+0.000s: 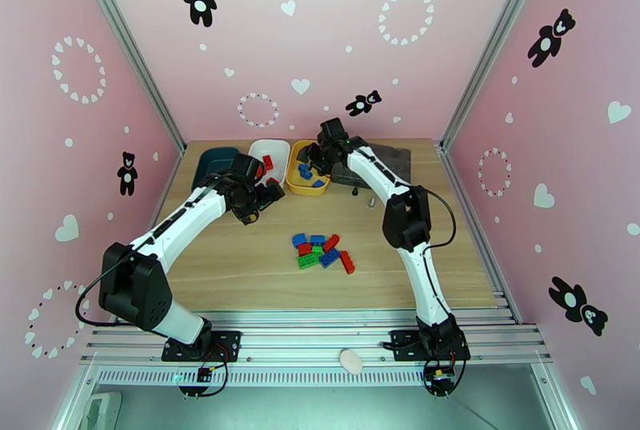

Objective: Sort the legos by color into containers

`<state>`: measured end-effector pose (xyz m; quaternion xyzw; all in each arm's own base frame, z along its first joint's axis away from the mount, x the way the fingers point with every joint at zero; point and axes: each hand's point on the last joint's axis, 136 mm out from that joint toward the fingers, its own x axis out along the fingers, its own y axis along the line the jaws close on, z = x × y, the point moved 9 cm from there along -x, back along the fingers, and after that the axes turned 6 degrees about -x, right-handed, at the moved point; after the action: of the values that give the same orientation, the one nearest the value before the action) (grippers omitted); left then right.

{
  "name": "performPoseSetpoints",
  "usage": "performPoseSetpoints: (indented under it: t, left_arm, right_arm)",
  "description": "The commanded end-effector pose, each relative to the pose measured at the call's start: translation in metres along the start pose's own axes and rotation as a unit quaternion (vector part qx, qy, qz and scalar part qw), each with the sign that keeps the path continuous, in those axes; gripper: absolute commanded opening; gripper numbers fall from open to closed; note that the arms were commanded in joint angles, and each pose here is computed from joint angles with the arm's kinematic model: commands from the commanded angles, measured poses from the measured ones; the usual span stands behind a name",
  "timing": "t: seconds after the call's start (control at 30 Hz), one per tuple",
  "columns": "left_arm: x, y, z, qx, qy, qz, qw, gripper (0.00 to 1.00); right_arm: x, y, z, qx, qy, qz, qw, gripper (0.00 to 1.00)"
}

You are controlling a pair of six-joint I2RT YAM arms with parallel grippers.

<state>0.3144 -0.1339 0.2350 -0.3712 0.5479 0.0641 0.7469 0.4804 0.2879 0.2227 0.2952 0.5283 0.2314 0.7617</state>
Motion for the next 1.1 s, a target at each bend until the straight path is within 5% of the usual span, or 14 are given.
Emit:
performPoseSetpoints:
  t: [0.0,0.17,0.43,0.83,1.07]
  left_arm:
    - [-0.008,0.001,-0.001,0.003,0.004,-0.004,1.000,0.95]
    - [-0.006,0.006,-0.004,0.002,0.005,0.002,1.000,0.93]
    - [0.001,0.006,-0.025,0.036,0.010,0.028,0.999,0.90]
    - [0.020,0.005,-0.045,0.029,0.024,0.031,0.999,0.87]
    - [0.016,0.002,-0.041,0.025,0.018,0.028,0.999,0.87]
  right_arm:
    - [-0.017,0.016,-0.006,-0.027,0.003,-0.006,1.000,0.62]
    - [-0.052,0.020,-0.030,-0.071,0.016,-0.047,0.996,0.61]
    - [-0.102,-0.029,-0.100,-0.079,0.064,-0.145,0.984,0.59]
    - [-0.129,-0.079,-0.225,-0.158,0.181,-0.250,0.938,0.57]
    - [-0.126,-0.099,-0.268,-0.175,0.221,-0.287,0.916,0.53]
